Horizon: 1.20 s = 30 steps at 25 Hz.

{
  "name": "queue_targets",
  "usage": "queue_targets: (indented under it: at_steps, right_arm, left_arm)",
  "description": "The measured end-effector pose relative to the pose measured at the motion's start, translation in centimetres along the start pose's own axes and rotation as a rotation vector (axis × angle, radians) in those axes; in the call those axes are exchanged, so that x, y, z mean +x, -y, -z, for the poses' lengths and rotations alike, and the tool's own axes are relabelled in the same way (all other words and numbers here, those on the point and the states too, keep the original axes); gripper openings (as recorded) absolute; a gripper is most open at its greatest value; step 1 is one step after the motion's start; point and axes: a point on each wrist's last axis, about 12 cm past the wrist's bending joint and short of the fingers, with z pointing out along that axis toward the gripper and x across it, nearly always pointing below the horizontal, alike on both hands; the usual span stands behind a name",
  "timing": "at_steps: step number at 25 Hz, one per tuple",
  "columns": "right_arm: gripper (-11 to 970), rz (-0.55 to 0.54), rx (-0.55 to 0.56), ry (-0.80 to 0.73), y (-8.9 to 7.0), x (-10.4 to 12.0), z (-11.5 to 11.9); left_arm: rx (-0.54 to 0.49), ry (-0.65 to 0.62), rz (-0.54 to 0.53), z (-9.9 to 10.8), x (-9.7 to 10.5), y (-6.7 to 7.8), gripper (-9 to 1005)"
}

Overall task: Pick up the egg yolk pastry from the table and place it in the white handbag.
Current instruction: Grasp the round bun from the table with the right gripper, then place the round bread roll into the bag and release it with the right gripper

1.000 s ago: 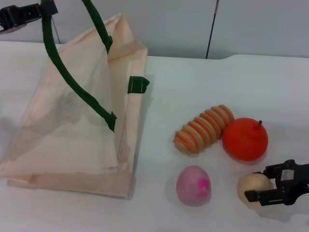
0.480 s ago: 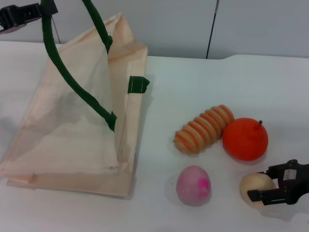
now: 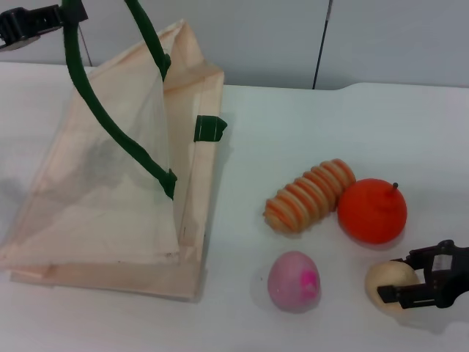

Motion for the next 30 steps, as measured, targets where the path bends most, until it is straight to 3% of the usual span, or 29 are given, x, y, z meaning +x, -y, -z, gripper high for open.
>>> queue_targets:
  at_steps: [9,18,24,25,30]
  right_arm:
    - [606,0.004,0.010,0.039,0.0,-0.6,0.7]
    - [603,0.079,0.028,0.142,-0.7,-2.8,3.6]
    - [600,0.192,-0.024,0.219,-1.0,-6.8,3.3]
    - [599,0.238,-0.054,0.237,-1.1,-8.4,2.7]
    - [597,0.332,-0.175,0.272,-1.4,-11.7,0.1]
  left_arm:
    - [0.002,0.000,0.001,0.0,0.0,0.0,193]
    - [0.021,-0.005,0.008,-0.3,-0.1,0.2,196]
    - [0.066,-0.018,0.012,-0.8,-0.5,0.7,198]
    - [0.078,-0.020,0.010,-0.9,-0.6,0.9,199]
    - [0.136,-0.027,0.019,-1.7,-0.9,1.4,201]
